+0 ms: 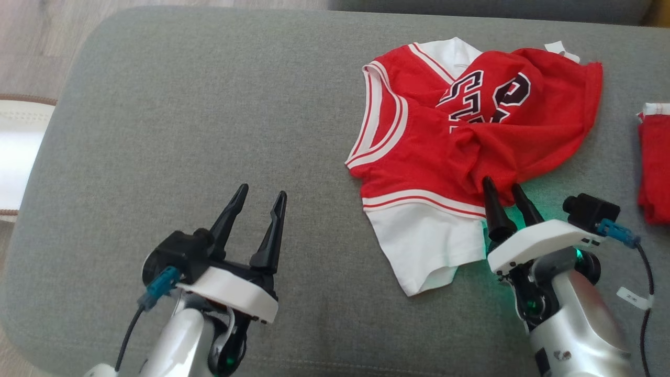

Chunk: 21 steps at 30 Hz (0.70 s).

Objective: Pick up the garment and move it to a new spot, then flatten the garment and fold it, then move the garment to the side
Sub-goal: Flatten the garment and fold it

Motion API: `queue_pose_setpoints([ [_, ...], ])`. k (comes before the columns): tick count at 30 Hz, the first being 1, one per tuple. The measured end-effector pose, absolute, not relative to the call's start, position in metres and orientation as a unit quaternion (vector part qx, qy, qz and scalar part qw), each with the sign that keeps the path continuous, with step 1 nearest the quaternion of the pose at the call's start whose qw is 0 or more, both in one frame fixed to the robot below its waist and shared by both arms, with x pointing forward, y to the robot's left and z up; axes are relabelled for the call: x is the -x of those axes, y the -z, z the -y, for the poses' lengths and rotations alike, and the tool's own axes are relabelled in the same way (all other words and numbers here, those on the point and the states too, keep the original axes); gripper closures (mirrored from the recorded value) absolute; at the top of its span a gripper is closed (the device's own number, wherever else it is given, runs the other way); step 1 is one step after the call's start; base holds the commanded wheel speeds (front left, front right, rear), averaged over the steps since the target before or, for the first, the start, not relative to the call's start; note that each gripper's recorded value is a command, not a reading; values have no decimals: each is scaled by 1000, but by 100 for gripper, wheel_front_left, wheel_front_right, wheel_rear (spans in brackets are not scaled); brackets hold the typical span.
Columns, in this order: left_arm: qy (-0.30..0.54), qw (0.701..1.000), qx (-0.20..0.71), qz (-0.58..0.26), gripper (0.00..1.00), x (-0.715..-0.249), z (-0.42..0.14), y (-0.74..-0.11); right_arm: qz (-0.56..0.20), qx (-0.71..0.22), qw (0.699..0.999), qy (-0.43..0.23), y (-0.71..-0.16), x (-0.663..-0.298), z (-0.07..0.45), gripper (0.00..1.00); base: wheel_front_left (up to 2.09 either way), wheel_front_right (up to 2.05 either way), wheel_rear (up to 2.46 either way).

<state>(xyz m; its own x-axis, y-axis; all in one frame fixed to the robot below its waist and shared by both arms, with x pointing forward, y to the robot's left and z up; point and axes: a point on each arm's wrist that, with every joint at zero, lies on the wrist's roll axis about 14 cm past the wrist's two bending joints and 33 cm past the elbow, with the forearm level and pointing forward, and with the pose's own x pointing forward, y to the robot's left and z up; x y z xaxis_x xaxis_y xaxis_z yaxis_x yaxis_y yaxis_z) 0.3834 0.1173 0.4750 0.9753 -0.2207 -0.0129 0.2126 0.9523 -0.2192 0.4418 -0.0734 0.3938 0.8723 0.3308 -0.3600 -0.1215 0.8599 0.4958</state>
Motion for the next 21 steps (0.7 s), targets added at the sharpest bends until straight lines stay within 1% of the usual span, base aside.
queue_pose_setpoints([
  [4, 109, 988, 109, -20, 0, -384, -118, -474, -218, -234, 940, -116, -393, -446, 74, 0, 0, 0, 0],
  [5, 110, 988, 109, -21, 0, -384, -117, -474, -217, -231, 941, -116, -392, -447, 74, 7, 0, 0, 0],
  [6, 111, 988, 109, -21, 0, -384, -116, -473, -217, -228, 942, -117, -392, -448, 74, 51, 0, 0, 0],
  [7, 112, 987, 110, -22, 0, -385, -115, -473, -215, -225, 943, -116, -392, -449, 75, 100, 0, 0, 0],
  [15, 124, 986, 110, -16, 0, -389, -108, -477, -182, -163, 963, -113, -403, -455, 90, 100, 0, 0, 0],
  [21, 140, 984, 111, -4, 0, -390, -98, -486, -150, -89, 980, -92, -422, -458, 134, 100, 0, 0, 0],
])
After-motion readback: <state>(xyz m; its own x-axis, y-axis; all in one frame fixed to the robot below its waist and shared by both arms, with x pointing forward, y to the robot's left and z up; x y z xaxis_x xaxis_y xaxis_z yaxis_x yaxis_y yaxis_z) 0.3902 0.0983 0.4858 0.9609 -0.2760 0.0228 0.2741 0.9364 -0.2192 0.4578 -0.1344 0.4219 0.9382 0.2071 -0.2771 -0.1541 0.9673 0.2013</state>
